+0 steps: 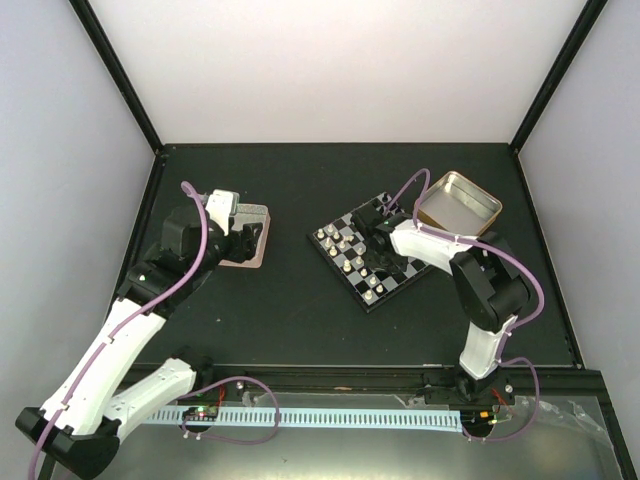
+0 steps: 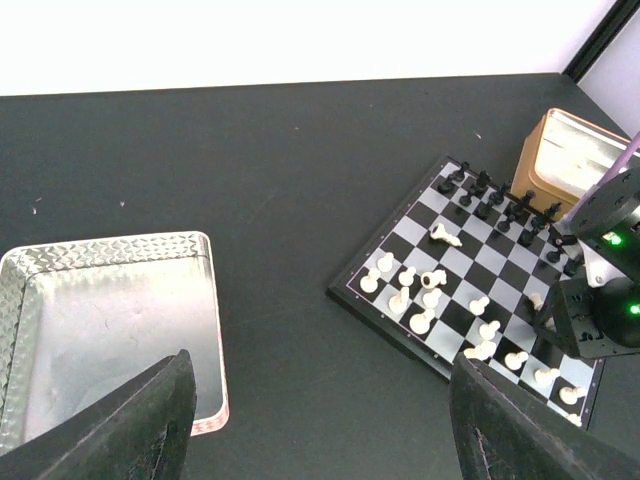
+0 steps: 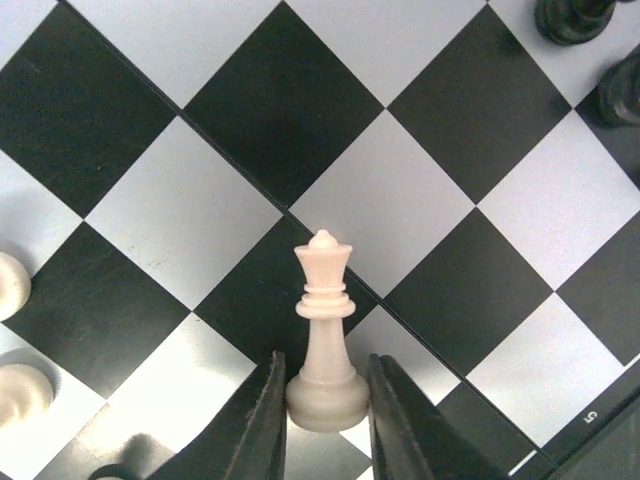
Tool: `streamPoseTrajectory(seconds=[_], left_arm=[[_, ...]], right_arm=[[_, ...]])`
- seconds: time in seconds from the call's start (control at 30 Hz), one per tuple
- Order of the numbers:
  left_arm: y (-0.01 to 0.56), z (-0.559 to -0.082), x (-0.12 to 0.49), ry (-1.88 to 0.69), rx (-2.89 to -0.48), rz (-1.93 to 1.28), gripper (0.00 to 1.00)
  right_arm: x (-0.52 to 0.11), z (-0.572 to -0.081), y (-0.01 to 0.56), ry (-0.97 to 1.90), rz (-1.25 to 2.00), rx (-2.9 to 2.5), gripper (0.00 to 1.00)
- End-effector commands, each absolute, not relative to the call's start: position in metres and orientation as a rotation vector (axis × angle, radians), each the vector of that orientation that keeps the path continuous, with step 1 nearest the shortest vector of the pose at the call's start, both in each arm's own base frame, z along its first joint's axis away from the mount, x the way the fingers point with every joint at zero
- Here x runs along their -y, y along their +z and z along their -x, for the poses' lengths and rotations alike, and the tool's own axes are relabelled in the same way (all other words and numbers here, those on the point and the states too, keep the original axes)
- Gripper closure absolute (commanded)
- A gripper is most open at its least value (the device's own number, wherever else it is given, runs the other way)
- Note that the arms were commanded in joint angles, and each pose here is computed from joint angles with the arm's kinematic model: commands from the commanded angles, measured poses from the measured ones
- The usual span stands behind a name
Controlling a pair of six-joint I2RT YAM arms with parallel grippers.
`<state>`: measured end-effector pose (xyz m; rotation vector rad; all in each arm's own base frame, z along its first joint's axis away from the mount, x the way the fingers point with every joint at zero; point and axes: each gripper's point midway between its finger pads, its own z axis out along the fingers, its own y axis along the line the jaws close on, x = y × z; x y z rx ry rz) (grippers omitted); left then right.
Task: Set up the chess pieces on the board
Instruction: Pick up the chess piece from the chessboard.
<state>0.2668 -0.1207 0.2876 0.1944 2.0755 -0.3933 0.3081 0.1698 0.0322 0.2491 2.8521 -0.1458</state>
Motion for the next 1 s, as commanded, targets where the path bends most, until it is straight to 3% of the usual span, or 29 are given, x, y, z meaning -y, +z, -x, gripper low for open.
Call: streamPoseTrajectory(seconds=[0.0, 0.1, 0.2, 0.47, 0.7, 0.97], left_arm=[[0.293, -0.267, 0.121, -0.408, -2.049, -0.199, 0.29], [0.293, -0.268, 0.121, -0.408, -2.05, -0.198, 0.29], [0.293, -0.268, 0.122, -0.414, -2.051, -0.201, 0.29], [0.292, -0.269, 0.134, -0.491, -2.062, -0.214, 0.29], [0.299, -0.265, 0.194, -0.932, -2.053, -0.278, 0.27], [0.305, -0.273, 0.248, -1.376, -2.059, -0.302, 0.25]], right_arm=[[-0.17, -0.309, 0.038, -0.138, -0.218, -2.832, 0.78], [-0.174, -0.314, 0.038, -0.127, -0.188, -2.821, 0.79], [-0.177, -0.319, 0.04, -0.108, -0.16, -2.802, 0.87], [-0.177, -0.338, 0.077, -0.037, -0.04, -2.602, 0.88], [-0.2, -0.344, 0.137, 0.204, 0.178, -2.346, 0.87], [-0.24, -0.303, 0.213, 0.611, 0.495, -1.993, 0.86]])
